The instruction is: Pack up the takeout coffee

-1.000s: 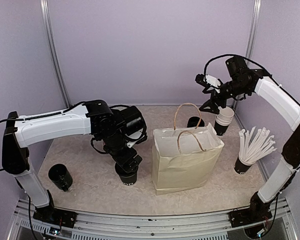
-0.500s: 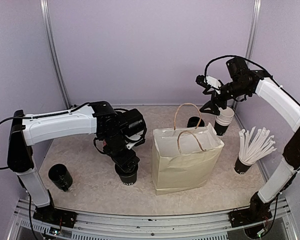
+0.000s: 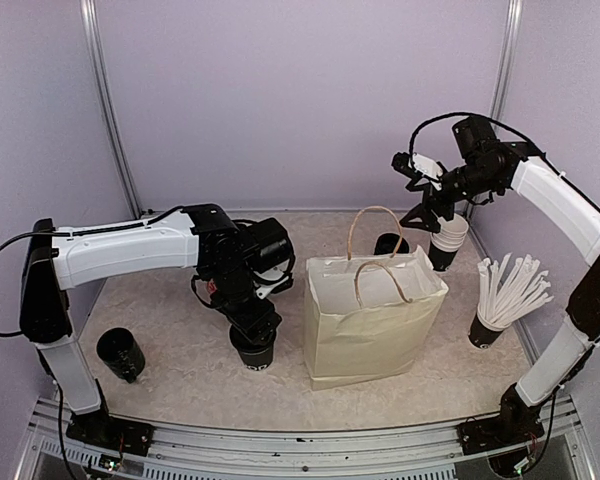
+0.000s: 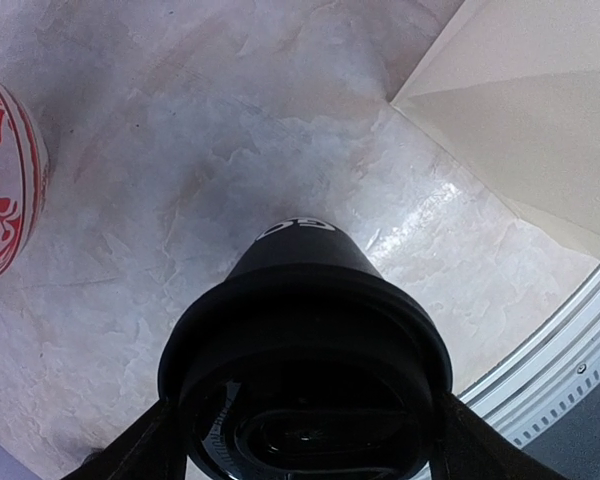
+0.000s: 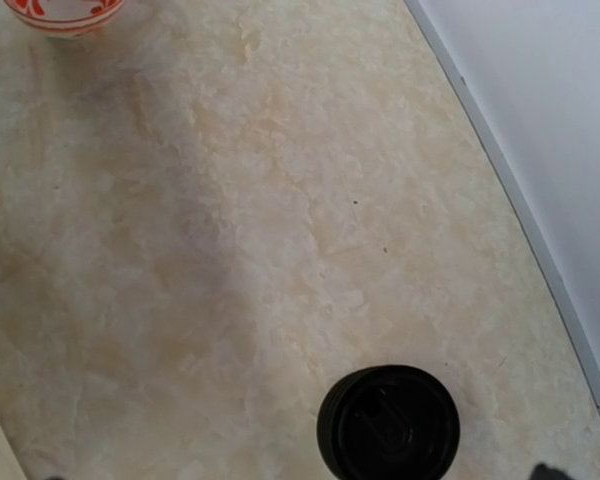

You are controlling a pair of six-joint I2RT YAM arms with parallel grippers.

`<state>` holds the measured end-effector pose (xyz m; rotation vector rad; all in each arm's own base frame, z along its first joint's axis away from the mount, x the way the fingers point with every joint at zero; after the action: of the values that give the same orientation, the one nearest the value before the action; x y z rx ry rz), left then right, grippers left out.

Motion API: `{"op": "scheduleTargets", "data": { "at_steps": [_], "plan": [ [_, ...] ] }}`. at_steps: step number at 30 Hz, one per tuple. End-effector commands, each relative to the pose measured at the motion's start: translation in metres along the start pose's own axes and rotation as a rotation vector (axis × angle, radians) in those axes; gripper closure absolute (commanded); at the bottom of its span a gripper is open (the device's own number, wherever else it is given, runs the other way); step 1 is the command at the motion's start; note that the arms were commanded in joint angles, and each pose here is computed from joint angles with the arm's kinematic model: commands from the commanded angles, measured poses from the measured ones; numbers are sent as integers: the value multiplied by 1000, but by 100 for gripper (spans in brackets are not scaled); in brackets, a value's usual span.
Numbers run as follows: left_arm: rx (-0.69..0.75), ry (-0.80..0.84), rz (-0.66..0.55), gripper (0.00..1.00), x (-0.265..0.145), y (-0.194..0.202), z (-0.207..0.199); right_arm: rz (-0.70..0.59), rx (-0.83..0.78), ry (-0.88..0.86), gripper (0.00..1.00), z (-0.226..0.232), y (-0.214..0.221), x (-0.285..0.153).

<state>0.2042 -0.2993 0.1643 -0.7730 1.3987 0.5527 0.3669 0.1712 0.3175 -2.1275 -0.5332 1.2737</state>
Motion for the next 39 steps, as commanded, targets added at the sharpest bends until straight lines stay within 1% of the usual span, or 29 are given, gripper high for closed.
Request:
{"op": "scheduleTargets", "data": {
  "at_steps": [1, 3, 6, 9, 13, 16, 19, 22, 25, 30, 33, 35, 39],
  "plan": [
    [3, 5, 12, 21, 9, -2, 0, -15, -9, 21, 1, 0, -3, -12],
    [-2, 4, 9, 24, 5, -2, 1, -19, -9, 19, 1, 0, -5, -13],
    [-15, -19, -11, 25, -6, -3, 5, -41, -5, 24, 1, -2, -12, -18],
    [-53, -39, -64, 25, -25, -7, 15, -79, 11, 36, 0, -8, -26, -29],
    [-99, -71, -153, 25, -60, -15, 29, -159, 19, -2, 0, -6, -52, -50],
    [-136, -76, -236, 25, -87, -22, 39, -223, 8, -93, 1, 8, -65, -63],
    [-175, -106, -322, 25, -117, -27, 50, -254, -21, -214, 1, 33, -63, -66],
    [-217, -150, -403, 25, -144, -31, 65, -241, -38, -301, 2, 51, -57, -62],
    [-245, -164, -486, 25, -172, -35, 74, -190, -51, -396, 5, 73, -49, -50],
    [-230, -153, -612, 25, -210, -44, 69, -88, -61, -474, 12, 99, -34, -28],
    [-192, -127, -675, 25, -229, -45, 55, -55, -51, -498, 17, 105, -31, -16],
    [-171, -111, -713, 25, -241, -44, 46, -39, -38, -521, 24, 108, -31, -8],
    [-121, -54, -801, 25, -268, -40, 23, -20, -13, -558, 55, 112, -36, 4]
  ]
}}
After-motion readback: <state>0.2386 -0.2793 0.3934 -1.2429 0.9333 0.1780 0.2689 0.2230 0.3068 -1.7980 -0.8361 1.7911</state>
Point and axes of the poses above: each gripper's point midway between its finger pads, its own x axis out along the fingers, its own z axis along the line the jaws close on, y = z × x, the point moved 4 cm from there along -x, back along the fingers, and after that the axes turned 4 degrees about -x, right-handed, at the moved point
